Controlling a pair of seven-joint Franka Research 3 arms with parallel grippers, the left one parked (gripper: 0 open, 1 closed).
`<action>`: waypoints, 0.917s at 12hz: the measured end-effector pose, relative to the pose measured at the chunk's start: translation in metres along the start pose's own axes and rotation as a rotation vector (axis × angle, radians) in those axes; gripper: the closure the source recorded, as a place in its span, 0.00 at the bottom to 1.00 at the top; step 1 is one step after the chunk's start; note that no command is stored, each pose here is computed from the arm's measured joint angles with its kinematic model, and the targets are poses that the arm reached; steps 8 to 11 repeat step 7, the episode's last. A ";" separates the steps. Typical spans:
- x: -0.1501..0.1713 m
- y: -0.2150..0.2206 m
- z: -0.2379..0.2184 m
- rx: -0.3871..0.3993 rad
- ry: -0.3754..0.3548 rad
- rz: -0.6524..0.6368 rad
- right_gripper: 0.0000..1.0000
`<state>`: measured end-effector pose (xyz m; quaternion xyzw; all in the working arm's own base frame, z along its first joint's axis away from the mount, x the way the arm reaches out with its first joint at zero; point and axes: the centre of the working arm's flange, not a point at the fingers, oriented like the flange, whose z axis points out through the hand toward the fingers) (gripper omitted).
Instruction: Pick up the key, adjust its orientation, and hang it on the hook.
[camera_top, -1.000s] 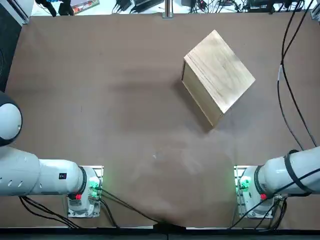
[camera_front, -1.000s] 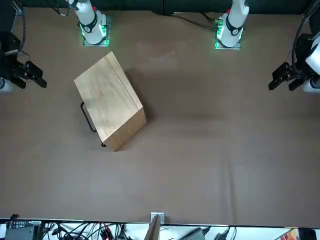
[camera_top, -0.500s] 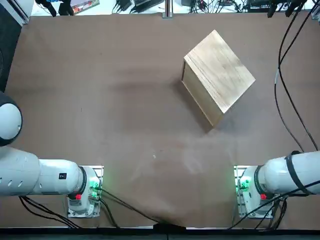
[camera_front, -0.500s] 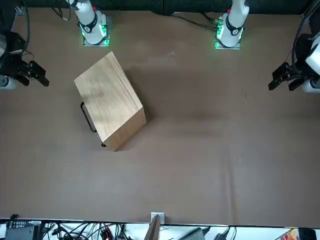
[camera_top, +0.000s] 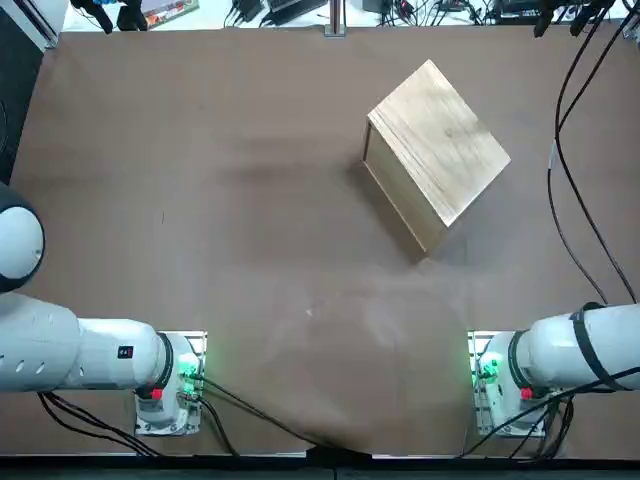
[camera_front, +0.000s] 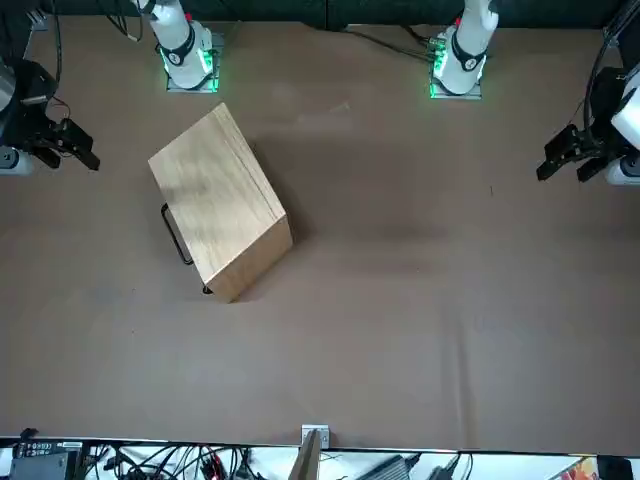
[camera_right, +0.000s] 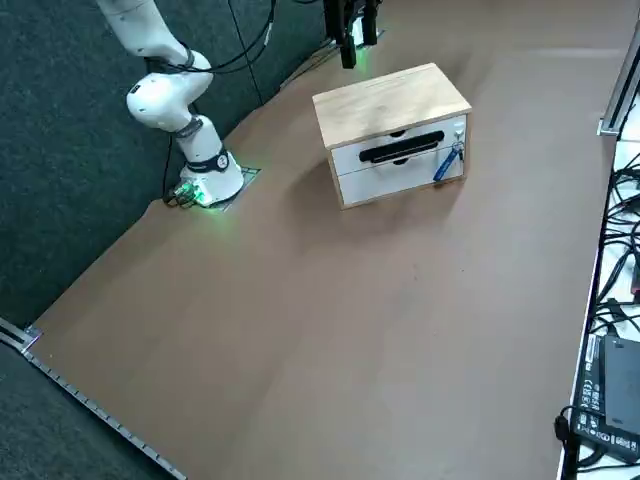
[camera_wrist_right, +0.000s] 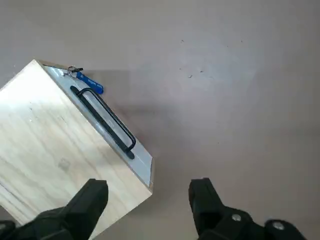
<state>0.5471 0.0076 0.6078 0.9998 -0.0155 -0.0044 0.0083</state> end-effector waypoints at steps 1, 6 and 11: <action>0.000 0.001 0.000 0.000 0.001 0.001 0.00; 0.001 0.003 0.001 0.001 -0.001 0.006 0.00; 0.001 0.003 0.001 0.001 -0.001 0.006 0.00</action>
